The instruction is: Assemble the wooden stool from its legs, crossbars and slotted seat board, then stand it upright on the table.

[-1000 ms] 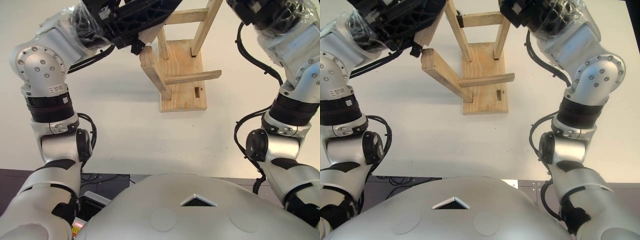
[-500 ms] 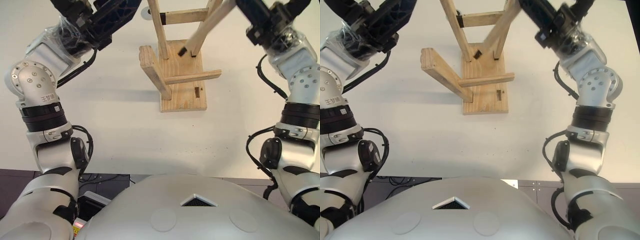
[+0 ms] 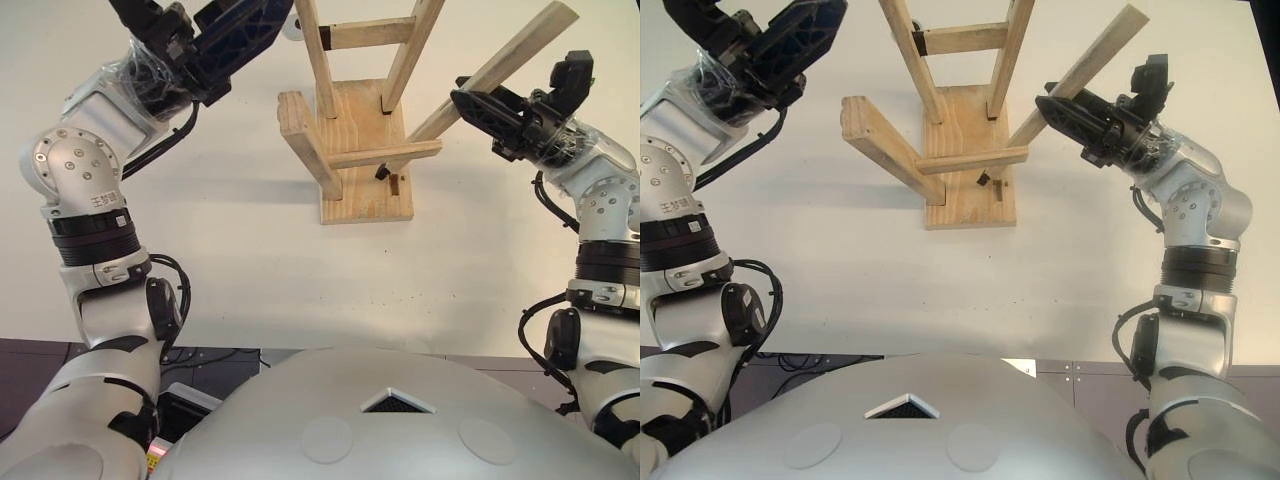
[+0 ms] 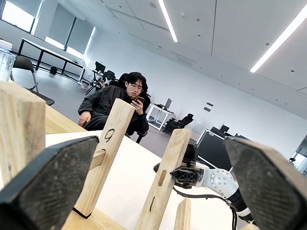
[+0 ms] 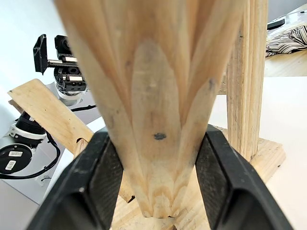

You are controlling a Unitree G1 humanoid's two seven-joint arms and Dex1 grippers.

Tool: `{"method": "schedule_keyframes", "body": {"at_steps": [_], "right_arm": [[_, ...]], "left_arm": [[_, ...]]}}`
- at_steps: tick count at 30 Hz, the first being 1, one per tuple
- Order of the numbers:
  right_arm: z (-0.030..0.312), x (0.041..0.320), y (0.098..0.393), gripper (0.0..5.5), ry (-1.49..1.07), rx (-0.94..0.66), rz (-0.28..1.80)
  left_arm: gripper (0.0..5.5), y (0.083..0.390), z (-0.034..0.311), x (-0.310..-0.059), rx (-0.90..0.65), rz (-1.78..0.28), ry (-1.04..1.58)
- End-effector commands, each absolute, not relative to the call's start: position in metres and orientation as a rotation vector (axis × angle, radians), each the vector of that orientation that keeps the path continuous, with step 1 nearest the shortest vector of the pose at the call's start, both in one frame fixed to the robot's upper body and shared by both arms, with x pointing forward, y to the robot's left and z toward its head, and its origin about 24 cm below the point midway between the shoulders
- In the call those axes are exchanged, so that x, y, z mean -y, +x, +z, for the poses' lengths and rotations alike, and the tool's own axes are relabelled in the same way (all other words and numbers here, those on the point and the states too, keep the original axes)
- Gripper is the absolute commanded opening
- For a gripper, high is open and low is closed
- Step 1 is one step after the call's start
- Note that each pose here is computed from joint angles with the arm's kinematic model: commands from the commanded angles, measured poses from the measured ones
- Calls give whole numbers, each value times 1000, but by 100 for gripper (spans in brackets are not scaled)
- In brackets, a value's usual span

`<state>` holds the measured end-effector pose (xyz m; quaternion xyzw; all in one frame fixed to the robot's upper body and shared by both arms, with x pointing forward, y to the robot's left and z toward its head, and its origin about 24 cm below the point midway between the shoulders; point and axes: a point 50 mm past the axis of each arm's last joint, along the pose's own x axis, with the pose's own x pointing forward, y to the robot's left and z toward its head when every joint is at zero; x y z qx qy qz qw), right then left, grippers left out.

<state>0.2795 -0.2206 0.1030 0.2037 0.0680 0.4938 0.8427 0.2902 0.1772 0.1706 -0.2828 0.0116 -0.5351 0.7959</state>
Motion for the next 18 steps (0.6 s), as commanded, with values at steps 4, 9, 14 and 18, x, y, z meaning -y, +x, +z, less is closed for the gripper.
{"method": "schedule_keyframes", "body": {"at_steps": [4,9,14,18], "right_arm": [[107,232,270,202,382,-185,1022],[109,235,266,202,376,-192,1027],[108,236,262,202,347,-221,1037],[107,237,262,202,317,-240,1042]], "left_arm": [[481,291,170,-178,-30,-1124,-603],[481,291,169,-178,-27,-1114,-607],[481,291,169,-178,-25,-1106,-607],[481,291,168,-176,-24,-1101,-611]]}}
